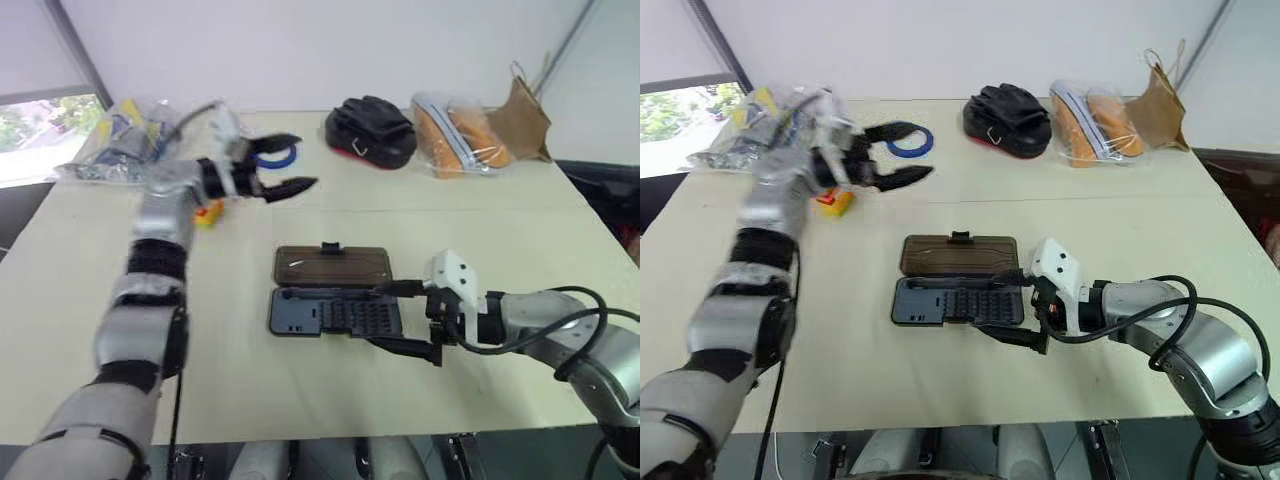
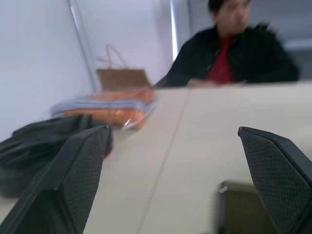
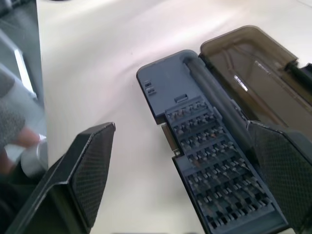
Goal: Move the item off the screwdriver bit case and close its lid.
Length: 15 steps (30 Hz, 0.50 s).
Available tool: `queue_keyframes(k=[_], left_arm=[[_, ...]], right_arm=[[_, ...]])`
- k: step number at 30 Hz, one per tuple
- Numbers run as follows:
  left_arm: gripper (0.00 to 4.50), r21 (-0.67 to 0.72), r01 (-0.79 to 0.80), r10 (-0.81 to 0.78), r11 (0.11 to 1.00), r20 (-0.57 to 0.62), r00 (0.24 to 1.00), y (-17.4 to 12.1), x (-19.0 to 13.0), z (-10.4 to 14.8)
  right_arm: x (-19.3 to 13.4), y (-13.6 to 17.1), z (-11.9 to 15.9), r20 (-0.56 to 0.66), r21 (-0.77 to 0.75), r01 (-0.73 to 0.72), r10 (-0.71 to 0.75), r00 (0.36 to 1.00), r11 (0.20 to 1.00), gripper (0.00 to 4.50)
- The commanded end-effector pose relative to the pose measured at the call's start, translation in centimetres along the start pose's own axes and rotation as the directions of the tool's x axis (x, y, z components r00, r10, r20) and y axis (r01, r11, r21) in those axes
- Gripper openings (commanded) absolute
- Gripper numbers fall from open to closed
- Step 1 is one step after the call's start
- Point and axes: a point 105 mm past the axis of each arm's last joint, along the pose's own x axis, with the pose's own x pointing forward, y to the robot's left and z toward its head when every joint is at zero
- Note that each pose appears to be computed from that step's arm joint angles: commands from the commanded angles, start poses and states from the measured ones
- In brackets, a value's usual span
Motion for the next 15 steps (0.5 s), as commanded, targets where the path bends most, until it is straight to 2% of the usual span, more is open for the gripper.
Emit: queue_keyframes(k=[1,4,7,9,12,15], left_arm=[[3.94,-0.07,-0.047,0.044,0.996,-0.049,0.998,-2.3,-1.9,-0.9],[2.75,-0.109,-0.096,0.086,0.989,-0.092,0.992,-4.2,-3.1,-1.9],[1.12,-0.098,-0.105,0.087,0.99,-0.175,0.981,-6.7,-3.9,-3.7],[0.1,-0.084,-0.116,0.092,0.99,-0.243,0.966,-8.5,-4.7,-5.8],[0.05,-0.052,-0.107,0.085,0.993,-0.319,0.944,-10.6,-5.2,-8.7],[0.05,-0.054,-0.082,0.06,0.995,-0.323,0.945,-11.8,-4.7,-9.7]], right_arm=[[-0.5,-1.5,2.3,0.105,-0.018,0.057,-0.055,0.993,0.998,4.5],[-0.3,-3.0,3.2,0.145,-0.027,0.113,-0.108,0.983,0.993,4.5],[0.2,-4.7,3.9,0.166,-0.06,0.174,-0.162,0.973,0.983,4.5],[0.7,-6.0,4.2,0.177,-0.073,0.22,-0.205,0.963,0.973,4.5],[2.1,-7.8,4.0,0.133,-0.138,0.268,-0.25,0.959,0.954,4.5],[3.6,-9.4,3.6,0.072,-0.229,0.294,-0.285,0.956,0.928,4.5]])
